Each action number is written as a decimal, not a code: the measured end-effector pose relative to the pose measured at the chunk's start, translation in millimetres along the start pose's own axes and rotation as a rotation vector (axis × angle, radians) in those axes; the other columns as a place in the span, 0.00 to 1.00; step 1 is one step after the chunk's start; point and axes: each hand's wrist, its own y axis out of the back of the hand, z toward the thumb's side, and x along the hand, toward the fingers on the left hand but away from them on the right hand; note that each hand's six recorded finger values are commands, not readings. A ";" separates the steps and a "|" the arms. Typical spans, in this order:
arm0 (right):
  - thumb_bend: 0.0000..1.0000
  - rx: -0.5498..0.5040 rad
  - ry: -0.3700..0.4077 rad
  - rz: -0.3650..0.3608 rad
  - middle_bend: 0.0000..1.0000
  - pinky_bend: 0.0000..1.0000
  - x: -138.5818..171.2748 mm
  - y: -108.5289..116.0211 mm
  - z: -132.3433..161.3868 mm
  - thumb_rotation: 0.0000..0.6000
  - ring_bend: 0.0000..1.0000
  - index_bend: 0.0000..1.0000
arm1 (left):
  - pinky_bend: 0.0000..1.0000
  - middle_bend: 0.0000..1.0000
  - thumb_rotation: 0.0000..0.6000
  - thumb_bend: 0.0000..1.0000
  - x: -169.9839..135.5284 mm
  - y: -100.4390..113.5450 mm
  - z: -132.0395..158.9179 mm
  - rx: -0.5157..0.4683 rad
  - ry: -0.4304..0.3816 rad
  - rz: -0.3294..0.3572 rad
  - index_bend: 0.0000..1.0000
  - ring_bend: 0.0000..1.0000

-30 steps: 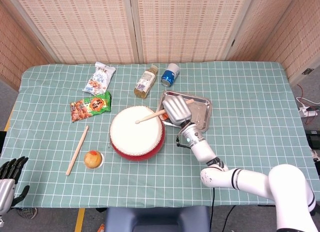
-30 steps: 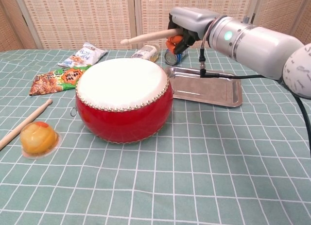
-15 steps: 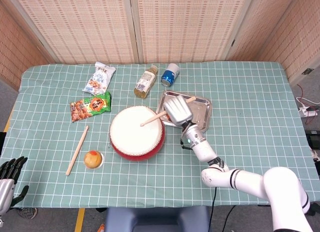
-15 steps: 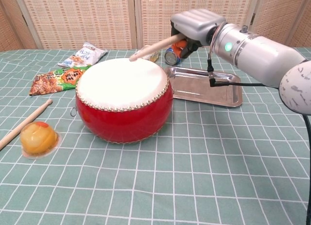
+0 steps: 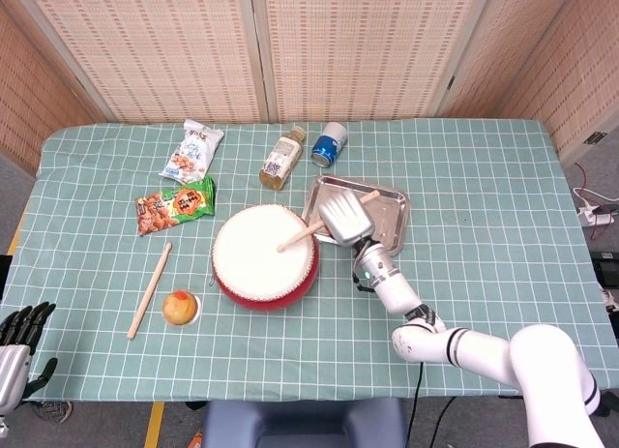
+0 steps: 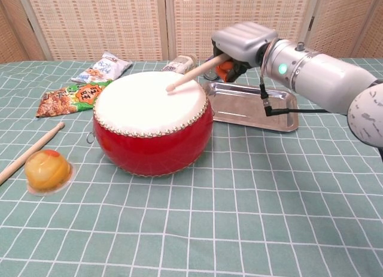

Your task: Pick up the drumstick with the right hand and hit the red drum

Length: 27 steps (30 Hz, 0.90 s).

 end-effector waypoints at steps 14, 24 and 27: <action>0.72 -0.360 -0.026 -0.142 1.00 1.00 -2.0 33.5 -2.5 1.00 1.00 1.00 | 0.00 0.05 1.00 0.33 -0.4 0.4 -1.0 0.001 0.004 0.004 0.04 0.00; 0.72 -0.026 0.007 -0.036 1.00 1.00 0.7 1.0 2.4 1.00 1.00 1.00 | 0.00 0.05 1.00 0.33 -1.0 -1.6 -2.3 0.002 0.011 -0.002 0.04 0.00; 0.72 -0.005 0.005 -0.042 1.00 1.00 0.7 1.9 3.5 1.00 1.00 1.00 | 0.00 0.05 1.00 0.33 -1.4 -1.2 -3.2 0.003 0.014 0.001 0.04 0.00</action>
